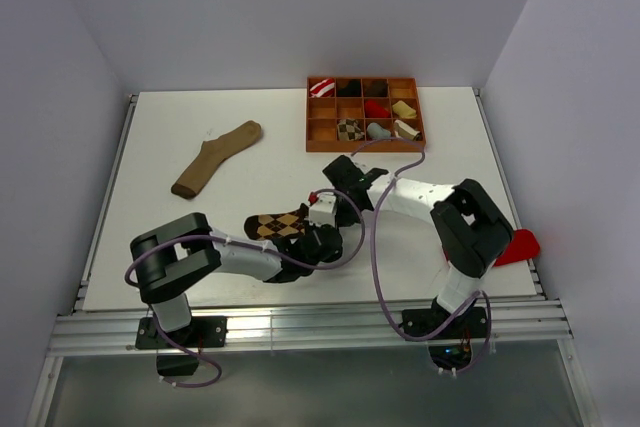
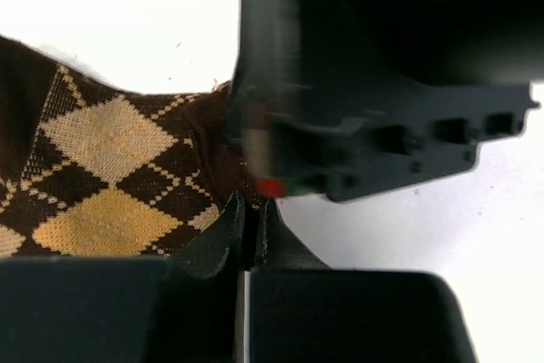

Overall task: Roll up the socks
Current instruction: Roll the sock at the center of the board.

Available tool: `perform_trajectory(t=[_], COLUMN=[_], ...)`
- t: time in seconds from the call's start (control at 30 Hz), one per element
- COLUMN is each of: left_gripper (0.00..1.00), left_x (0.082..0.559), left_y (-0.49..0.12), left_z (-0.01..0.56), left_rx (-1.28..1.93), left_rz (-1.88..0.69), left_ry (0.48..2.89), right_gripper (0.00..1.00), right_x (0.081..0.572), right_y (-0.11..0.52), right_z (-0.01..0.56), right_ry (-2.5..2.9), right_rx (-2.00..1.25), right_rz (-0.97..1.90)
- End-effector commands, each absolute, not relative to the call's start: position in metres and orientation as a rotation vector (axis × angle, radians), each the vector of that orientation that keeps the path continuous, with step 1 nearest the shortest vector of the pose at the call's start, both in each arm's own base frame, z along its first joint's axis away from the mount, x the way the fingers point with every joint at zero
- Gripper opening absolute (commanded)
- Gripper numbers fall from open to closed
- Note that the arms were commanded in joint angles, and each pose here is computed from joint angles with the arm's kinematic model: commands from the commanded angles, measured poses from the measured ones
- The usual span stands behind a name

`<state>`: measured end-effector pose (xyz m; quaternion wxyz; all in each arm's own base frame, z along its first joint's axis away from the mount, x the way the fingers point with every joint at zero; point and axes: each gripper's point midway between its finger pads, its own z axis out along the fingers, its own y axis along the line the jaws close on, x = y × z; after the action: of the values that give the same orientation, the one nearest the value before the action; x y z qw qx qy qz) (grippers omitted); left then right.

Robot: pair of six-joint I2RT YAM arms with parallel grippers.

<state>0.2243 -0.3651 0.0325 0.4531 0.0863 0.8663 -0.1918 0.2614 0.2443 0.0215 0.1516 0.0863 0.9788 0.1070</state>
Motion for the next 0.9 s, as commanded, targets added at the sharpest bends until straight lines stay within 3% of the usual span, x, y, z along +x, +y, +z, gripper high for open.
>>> perform_trajectory(t=[0.0,0.13,0.4,0.6,0.87], left_gripper=[0.01,0.01,0.01,0.01,0.01], left_x=[0.211,0.202,0.202,0.201,0.202], left_y=[-0.359,-0.348,-0.343,-0.34,-0.33], left_z=[0.02,0.014,0.03,0.036,0.027], left_rx=[0.153,0.032,-0.096,-0.254,-0.347], left_rz=[-0.558,-0.745,-1.017,-1.224,-1.251], left_ry=[2.219,2.282,2.304,2.317,2.334], right_gripper=[0.12,0.3,0.5,0.53,0.6], right_x=[0.259,0.263,0.266,0.256,0.249], right_y=[0.253,0.257,0.252,0.252,0.258], right_z=[0.033,0.062,0.102,0.091,0.072], right_ry=[2.753,2.636,2.346,2.318,2.318], right_rx=[0.265,0.288,0.333,0.311,0.337], right_rz=[0.429,0.604,0.91,0.979,1.066])
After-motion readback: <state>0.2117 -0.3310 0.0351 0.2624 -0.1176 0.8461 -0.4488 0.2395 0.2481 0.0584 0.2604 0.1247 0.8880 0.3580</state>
